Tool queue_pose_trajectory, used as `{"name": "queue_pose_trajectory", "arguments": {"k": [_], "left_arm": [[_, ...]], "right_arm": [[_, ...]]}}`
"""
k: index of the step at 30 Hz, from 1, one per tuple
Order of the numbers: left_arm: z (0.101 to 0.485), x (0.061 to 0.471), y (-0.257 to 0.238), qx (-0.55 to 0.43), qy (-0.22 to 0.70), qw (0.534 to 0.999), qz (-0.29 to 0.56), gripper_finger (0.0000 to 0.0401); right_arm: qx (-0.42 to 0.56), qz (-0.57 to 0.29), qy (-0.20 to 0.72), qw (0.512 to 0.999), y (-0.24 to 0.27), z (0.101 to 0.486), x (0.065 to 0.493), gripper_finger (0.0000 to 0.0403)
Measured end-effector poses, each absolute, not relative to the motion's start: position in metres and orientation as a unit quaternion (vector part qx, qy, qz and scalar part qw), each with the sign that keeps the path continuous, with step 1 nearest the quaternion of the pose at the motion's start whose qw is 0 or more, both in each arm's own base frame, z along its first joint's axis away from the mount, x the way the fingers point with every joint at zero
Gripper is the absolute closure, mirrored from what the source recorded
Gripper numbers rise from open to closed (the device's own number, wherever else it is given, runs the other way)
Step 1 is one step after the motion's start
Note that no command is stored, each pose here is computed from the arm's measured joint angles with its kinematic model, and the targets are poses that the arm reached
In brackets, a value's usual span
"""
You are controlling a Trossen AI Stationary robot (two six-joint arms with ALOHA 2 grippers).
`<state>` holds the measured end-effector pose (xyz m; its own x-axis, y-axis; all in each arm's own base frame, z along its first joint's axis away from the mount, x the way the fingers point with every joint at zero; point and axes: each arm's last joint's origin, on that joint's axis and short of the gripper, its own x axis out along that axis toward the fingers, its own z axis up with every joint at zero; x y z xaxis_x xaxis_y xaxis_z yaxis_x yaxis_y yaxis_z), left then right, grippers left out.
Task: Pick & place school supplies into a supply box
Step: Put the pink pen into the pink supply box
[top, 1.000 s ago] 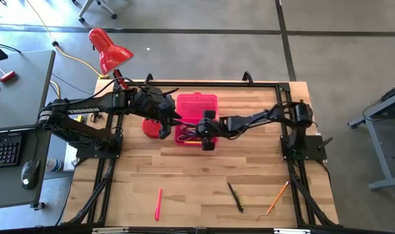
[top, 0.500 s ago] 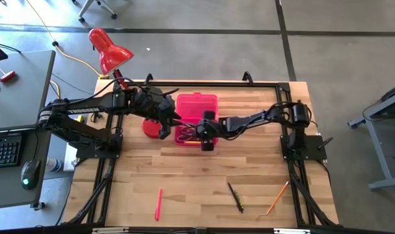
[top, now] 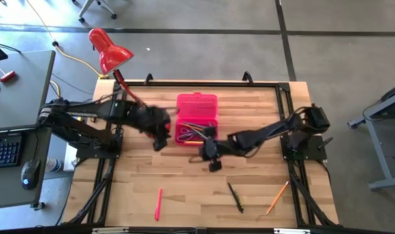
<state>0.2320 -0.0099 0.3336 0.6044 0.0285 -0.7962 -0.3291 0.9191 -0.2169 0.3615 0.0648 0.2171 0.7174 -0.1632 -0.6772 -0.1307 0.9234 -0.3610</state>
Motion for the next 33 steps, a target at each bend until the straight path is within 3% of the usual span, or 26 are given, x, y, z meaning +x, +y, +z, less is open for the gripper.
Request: {"name": "queue_pose_trajectory", "arguments": {"k": [9,20,23,29,33], "left_arm": [[0.319,0.193,-0.077,-0.221,0.474,0.820,0.234,0.0252],[0.239,0.166,-0.143,-0.342,0.514,0.755,0.219,0.0252],[0.208,0.169,-0.149,-0.395,0.544,0.706,0.223,0.0252],[0.162,0.183,-0.171,-0.487,0.588,0.628,0.153,0.0252],[0.149,0.195,-0.182,-0.513,0.577,0.620,0.139,0.0252]], "right_arm": [[-0.225,-0.047,0.377,0.897,0.113,0.229,0.333,0.0320],[-0.223,-0.054,0.378,0.897,0.131,0.227,0.324,0.0320],[-0.216,-0.059,0.377,0.899,0.131,0.227,0.324,0.0320],[-0.214,-0.062,0.378,0.898,0.128,0.227,0.325,0.0320],[-0.211,-0.064,0.381,0.898,0.124,0.227,0.326,0.0320]]}}
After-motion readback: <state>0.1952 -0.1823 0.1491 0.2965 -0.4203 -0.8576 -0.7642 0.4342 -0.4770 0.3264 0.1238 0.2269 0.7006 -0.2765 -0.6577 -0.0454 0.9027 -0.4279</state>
